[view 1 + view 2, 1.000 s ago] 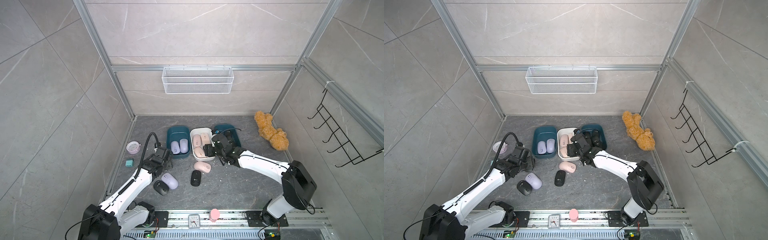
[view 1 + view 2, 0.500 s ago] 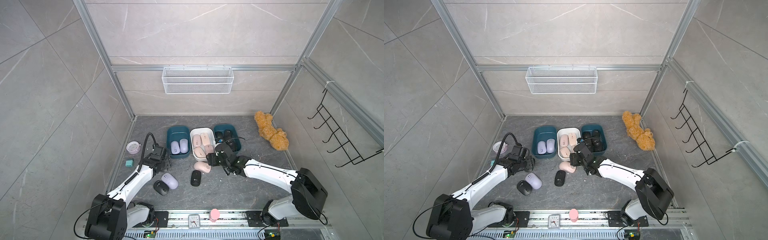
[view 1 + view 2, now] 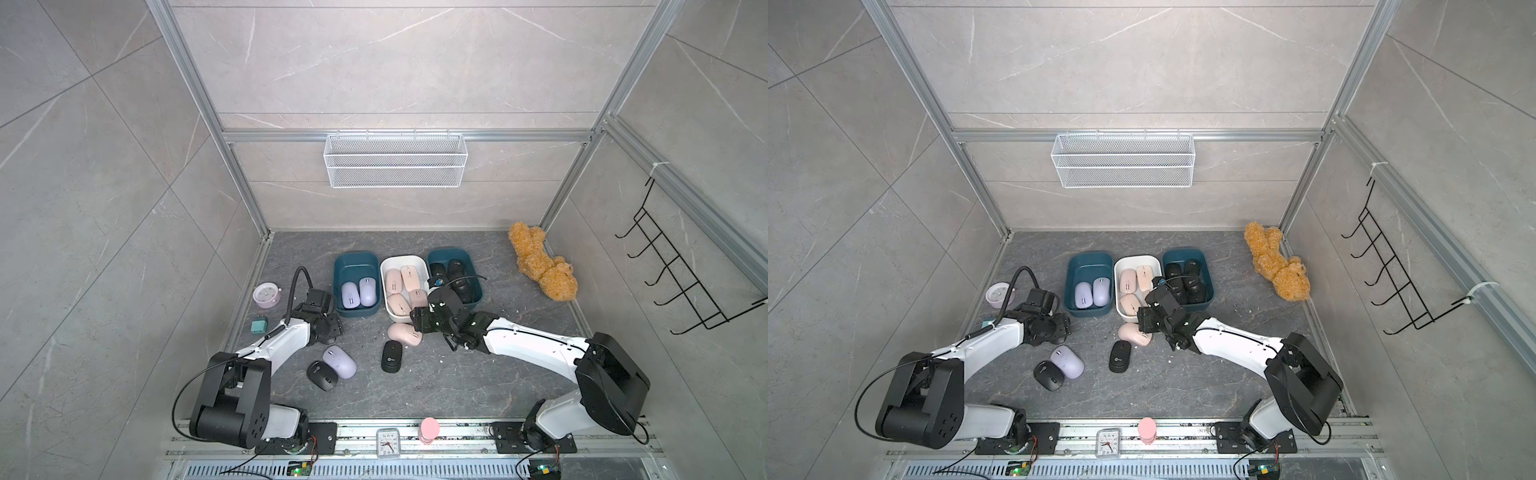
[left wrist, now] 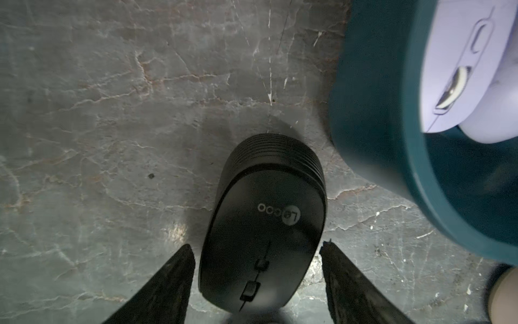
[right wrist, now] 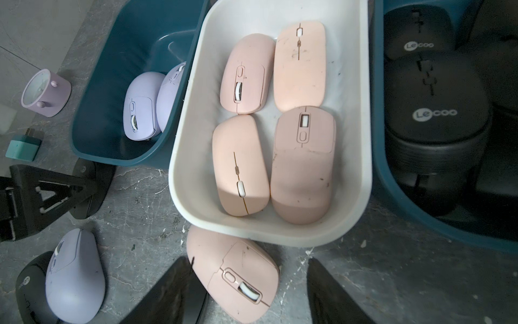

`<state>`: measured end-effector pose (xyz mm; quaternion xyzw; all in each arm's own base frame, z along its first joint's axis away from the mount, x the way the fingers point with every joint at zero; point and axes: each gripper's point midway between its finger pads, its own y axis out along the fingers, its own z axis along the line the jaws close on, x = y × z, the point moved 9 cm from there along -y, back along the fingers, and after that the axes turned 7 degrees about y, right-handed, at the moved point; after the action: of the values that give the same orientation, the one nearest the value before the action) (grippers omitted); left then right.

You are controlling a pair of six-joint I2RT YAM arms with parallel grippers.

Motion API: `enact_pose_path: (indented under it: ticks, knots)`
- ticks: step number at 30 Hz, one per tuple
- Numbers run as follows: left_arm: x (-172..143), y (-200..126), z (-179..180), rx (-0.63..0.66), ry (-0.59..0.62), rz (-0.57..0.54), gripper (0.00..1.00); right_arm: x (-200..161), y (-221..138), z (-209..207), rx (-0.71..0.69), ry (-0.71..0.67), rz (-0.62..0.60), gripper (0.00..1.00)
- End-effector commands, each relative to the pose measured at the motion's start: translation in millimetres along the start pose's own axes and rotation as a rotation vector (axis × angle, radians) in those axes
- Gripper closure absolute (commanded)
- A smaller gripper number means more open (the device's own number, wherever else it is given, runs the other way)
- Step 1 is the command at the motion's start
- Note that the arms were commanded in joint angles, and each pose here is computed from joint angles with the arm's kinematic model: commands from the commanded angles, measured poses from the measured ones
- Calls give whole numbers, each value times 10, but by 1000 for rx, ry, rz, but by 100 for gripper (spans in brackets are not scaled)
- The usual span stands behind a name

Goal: Place the mice by color into the storage box
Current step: Pick up the mouse from the center of the board.

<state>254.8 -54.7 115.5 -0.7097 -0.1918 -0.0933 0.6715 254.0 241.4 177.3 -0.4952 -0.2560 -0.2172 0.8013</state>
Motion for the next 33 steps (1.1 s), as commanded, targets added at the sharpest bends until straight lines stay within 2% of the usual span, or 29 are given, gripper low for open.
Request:
enact_pose_path:
  ticks: [1,33]
  knots:
    - [156,-15,-63,-37,29,-34,26,50,11,66,10,2,-10,33]
    - [196,19,-106,-3,29,110,32,30,65,87,26,29,16,32]
